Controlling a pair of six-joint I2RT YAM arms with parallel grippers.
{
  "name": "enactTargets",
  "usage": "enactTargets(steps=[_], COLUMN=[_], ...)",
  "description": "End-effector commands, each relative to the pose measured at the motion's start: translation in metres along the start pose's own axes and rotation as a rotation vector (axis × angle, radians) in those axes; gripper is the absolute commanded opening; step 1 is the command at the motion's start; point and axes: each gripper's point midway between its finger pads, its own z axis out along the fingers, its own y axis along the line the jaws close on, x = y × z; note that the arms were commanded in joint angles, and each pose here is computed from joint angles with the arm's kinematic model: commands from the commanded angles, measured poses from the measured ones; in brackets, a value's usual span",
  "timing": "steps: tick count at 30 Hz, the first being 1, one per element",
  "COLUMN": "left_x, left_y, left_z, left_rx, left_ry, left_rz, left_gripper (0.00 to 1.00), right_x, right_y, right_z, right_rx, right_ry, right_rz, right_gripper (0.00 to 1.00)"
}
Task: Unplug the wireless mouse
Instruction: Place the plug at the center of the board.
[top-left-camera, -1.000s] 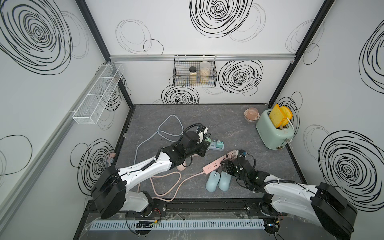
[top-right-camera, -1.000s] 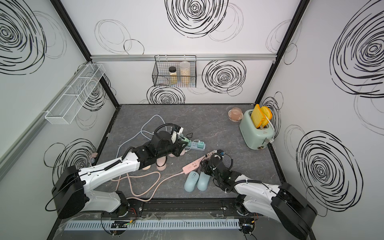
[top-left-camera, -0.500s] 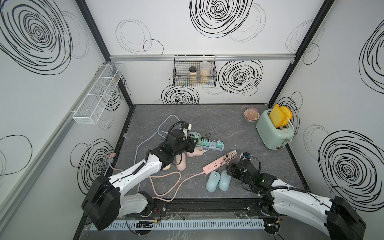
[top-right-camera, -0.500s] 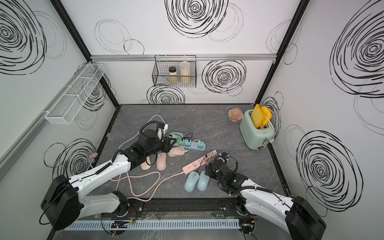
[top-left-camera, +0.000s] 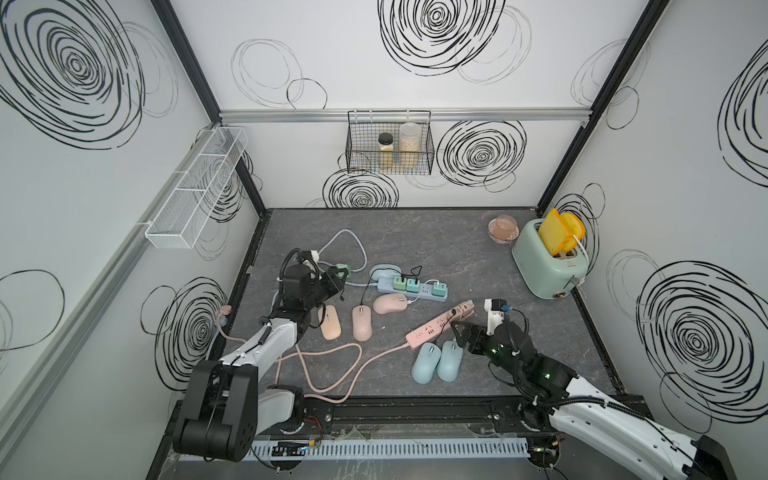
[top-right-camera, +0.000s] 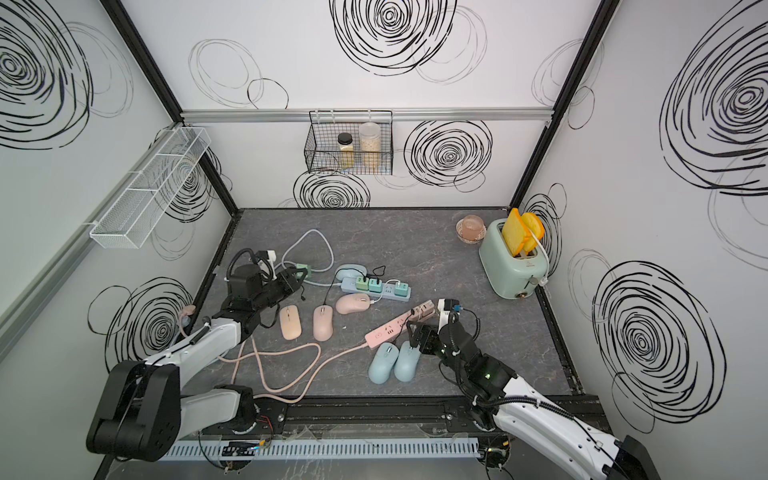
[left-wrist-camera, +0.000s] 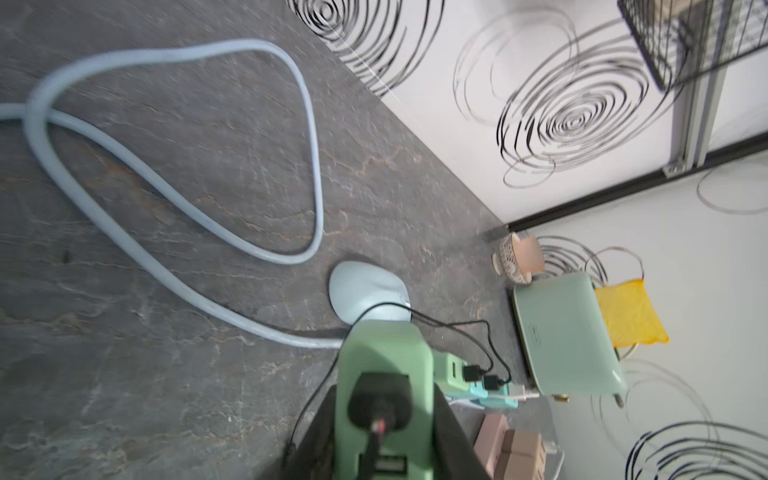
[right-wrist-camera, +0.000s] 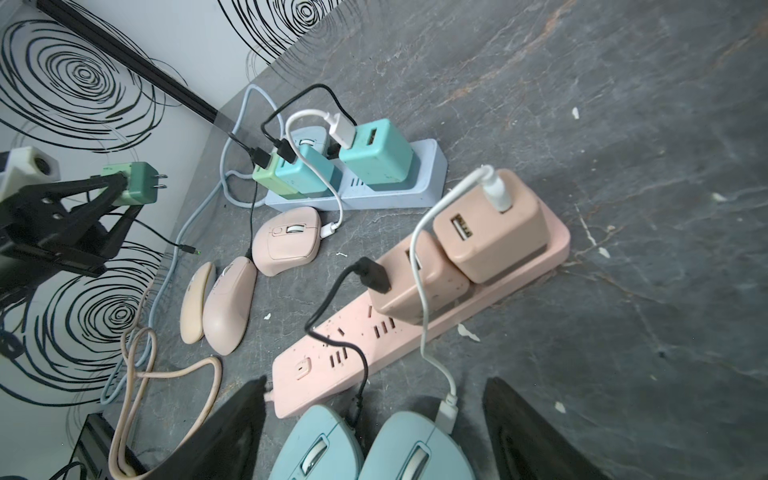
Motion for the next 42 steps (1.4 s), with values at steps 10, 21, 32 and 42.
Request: enactTargets(steps=[10,21,32,42], left_x=[-0.013,-0.019,-0.025,-0.052], left_y=[0.072,0.137,0.165,0.15], left_z=[-0.004,-0.022,-0.041,-0.065], left_rx=[-0.073,-0.293,-0.38,-0.387], left_ry=[-0.091,-0.15,-0.202,-0.302], left_rz=[-0.244,-0.365,-0.44,-0.422], left_gripper=[0.0,0.14,0.7,0.98], right_x=[0.001,0.002,0.002,-0.005], right_y=[0.003,0.001,0.0,0.001], right_z=[0.002,0.002,0.001,-0.001], right_rx=[0.002,0.013,0.022,0.041], right_ry=[0.019,0.02,0.02,0.005], right_rz=[-0.027,-0.012,-0.004,0.003], right_gripper=[0.85,0.85,0.85,0.85])
